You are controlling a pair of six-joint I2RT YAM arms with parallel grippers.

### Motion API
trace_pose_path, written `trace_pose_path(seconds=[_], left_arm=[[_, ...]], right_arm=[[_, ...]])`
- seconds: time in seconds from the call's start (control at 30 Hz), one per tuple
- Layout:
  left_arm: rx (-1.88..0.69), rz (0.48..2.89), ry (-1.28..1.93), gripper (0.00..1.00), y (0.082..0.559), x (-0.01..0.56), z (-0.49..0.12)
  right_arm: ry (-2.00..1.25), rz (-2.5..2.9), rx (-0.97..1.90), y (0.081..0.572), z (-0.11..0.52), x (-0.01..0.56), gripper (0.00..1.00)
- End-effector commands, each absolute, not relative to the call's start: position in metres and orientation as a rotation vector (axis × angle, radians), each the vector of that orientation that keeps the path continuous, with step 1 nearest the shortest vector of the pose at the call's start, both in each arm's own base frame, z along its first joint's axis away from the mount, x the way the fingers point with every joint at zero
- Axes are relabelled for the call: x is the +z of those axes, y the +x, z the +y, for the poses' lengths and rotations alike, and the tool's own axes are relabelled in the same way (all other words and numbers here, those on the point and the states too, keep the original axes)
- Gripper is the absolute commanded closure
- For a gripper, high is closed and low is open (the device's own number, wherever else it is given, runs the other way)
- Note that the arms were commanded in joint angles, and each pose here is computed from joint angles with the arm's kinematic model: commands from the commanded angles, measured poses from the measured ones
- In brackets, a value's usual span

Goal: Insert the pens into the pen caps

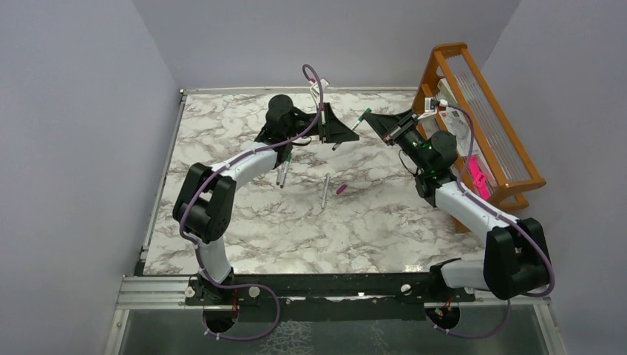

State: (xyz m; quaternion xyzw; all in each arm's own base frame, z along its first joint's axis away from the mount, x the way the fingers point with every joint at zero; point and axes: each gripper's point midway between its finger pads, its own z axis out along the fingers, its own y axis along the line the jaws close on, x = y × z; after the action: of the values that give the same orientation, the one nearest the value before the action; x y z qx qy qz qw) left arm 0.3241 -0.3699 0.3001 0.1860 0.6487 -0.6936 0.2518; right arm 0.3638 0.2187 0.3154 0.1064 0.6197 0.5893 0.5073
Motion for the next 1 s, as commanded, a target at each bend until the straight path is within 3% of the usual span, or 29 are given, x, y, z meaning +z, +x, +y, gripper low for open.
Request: trace_pose_path(seconds=[0.0, 0.6, 0.97], left_arm=[[-1.86, 1.438, 0.585, 1.0, 0.324, 0.382, -0.384], [-1.871, 1.433, 0.597, 1.0, 0.324, 0.381, -0.386], [-1.849, 1.569, 0.573, 1.0, 0.305, 0.323, -0.369]], right_arm=[[0.002, 1.891, 1.627, 0.294, 0.278, 0.237, 0.99], [-0.045, 1.899, 1.628, 0.29, 0.288, 0.235, 0.99], [0.031, 1.688, 1.575, 0.309, 0.277, 0.294, 0.99]])
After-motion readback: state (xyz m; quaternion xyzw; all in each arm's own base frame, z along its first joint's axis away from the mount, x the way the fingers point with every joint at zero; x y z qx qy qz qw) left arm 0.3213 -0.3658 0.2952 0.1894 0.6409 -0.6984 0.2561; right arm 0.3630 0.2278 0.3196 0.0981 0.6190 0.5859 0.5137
